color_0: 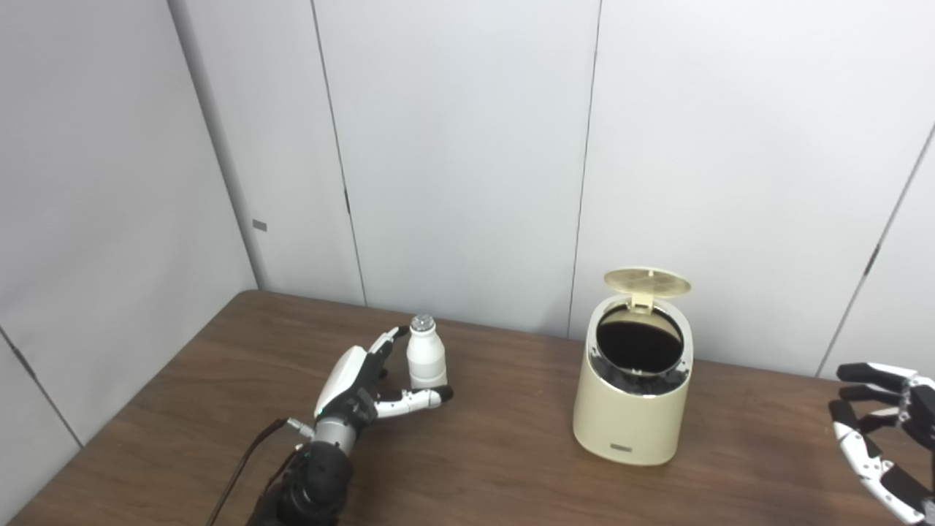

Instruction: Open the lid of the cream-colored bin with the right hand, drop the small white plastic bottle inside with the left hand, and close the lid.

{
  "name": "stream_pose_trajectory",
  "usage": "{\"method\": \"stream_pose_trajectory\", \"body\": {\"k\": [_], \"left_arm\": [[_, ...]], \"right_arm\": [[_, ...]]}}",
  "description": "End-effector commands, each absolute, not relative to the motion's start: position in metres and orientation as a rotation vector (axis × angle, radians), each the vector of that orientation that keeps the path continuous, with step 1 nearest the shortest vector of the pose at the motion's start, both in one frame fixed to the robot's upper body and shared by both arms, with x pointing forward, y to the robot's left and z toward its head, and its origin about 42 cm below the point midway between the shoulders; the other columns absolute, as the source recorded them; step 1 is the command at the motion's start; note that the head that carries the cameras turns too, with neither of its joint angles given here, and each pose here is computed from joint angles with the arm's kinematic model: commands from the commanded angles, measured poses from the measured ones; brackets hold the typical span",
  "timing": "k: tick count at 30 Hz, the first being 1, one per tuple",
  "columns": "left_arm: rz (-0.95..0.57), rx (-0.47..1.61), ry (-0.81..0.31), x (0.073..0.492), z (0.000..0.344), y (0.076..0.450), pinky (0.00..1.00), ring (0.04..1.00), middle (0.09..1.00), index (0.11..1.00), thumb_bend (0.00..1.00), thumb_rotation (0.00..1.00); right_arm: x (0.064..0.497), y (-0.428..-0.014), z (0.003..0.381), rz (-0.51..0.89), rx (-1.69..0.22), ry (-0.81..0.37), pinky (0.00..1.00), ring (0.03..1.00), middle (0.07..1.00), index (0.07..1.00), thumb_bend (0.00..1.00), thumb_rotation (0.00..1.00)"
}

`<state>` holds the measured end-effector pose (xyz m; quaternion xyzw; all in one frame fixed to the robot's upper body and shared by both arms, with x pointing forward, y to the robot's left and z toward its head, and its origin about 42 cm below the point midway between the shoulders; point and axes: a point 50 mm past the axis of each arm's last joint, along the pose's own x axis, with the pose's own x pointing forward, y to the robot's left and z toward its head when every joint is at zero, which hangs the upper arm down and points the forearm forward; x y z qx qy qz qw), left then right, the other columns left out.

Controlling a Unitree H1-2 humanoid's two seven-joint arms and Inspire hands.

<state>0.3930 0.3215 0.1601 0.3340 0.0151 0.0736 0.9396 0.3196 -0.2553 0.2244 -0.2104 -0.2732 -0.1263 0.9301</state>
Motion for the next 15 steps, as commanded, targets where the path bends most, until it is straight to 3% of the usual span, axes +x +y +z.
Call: {"method": "stream_pose_trajectory", "body": {"k": [1, 5, 7, 15], "left_arm": [[0.152, 0.675, -0.039, 0.4071, 0.1772, 0.3170, 0.77, 0.916, 0.964, 0.950, 1.00, 0.45], [0.214, 0.695, -0.108, 0.4106, 0.1757, 0.3148, 0.68, 0.806, 0.847, 0.872, 1.00, 0.44], [0.261, 0.684, -0.136, 0.4111, 0.1746, 0.3135, 0.63, 0.745, 0.770, 0.788, 1.00, 0.37], [0.369, 0.609, -0.248, 0.4115, 0.1693, 0.3091, 0.57, 0.621, 0.607, 0.617, 0.95, 0.10]], "right_arm": [[0.3186, -0.2528, 0.2431, -0.271, -0.430, -0.632, 0.38, 0.590, 0.638, 0.592, 0.00, 0.09], [0.3185, -0.2534, 0.2431, -0.264, -0.421, -0.637, 0.38, 0.596, 0.642, 0.598, 0.00, 0.08], [0.3179, -0.2537, 0.2434, -0.263, -0.424, -0.634, 0.38, 0.596, 0.643, 0.600, 0.00, 0.07], [0.3164, -0.2543, 0.2431, -0.261, -0.424, -0.628, 0.40, 0.608, 0.651, 0.605, 0.00, 0.06]]}}
